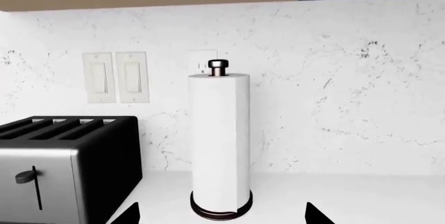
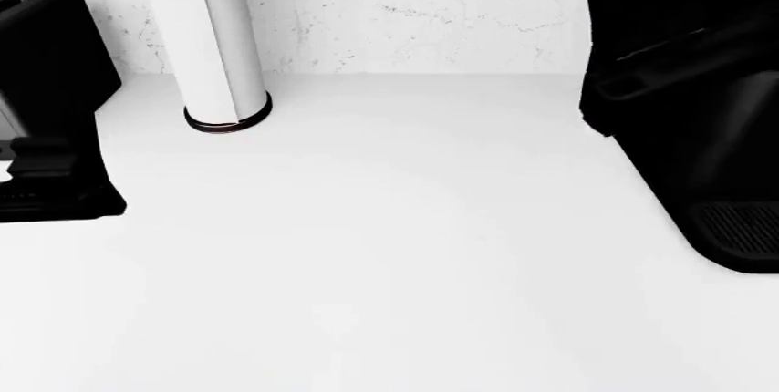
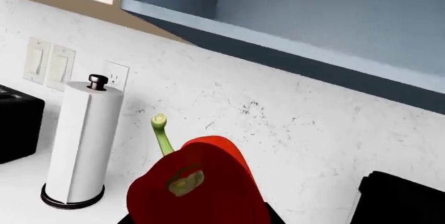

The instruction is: Pick the bell pepper from the counter and place it in the cabinet.

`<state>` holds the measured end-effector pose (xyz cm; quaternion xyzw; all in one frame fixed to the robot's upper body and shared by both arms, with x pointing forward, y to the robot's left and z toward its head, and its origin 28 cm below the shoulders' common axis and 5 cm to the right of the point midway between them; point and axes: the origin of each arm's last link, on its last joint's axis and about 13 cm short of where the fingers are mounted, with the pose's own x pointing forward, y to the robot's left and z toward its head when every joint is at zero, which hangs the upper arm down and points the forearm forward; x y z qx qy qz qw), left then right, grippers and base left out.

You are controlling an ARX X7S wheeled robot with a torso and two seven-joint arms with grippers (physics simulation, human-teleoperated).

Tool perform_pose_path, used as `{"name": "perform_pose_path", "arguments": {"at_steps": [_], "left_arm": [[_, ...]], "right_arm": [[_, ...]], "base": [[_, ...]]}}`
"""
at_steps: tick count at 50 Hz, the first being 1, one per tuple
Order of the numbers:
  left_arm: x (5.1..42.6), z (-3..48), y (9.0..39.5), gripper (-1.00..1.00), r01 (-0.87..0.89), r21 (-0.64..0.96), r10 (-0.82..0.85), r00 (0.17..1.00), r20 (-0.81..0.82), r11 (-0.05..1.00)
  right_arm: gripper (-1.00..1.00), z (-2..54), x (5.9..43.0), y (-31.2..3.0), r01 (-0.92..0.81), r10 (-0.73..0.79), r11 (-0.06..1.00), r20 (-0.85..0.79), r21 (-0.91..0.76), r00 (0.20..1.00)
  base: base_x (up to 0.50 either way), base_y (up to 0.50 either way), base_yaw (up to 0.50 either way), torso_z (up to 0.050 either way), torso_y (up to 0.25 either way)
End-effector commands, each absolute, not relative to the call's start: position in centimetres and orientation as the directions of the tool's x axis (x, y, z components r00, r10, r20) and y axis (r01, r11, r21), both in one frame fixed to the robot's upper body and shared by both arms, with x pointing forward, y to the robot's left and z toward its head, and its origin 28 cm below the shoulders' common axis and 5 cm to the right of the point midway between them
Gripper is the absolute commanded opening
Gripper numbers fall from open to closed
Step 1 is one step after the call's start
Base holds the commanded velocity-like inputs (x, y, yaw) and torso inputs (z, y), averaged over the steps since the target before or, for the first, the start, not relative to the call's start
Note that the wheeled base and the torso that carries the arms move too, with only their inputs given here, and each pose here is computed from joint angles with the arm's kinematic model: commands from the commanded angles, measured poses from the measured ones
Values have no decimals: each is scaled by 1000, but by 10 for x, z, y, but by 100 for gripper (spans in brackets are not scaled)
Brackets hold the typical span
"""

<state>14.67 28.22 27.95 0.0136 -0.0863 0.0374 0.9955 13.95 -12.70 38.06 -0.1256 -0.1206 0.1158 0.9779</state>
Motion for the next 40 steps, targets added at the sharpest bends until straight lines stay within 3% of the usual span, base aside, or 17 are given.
{"name": "perform_pose_path", "arguments": {"at_steps": [1, 10, 24, 40], "left_arm": [[147, 282, 282, 100, -73, 20, 68, 982, 178, 997], [147, 282, 282, 100, -71, 19, 67, 982, 178, 997], [146, 281, 281, 100, -71, 24, 66, 982, 175, 997], [147, 278, 281, 100, -78, 24, 73, 983, 167, 997]], "right_arm": [[-100, 416, 116, -117, -170, 287, 923, 324, -345, 902], [-100, 432, 120, -115, -153, 285, 924, 364, -351, 887], [-100, 483, 176, -118, -58, 205, 933, 395, -354, 895], [-100, 498, 244, -125, -4, 133, 944, 366, -331, 921]], "base": [[0, 0, 0, 0, 0], [0, 0, 0, 0, 0], [0, 0, 0, 0, 0], [0, 0, 0, 0, 0]]}}
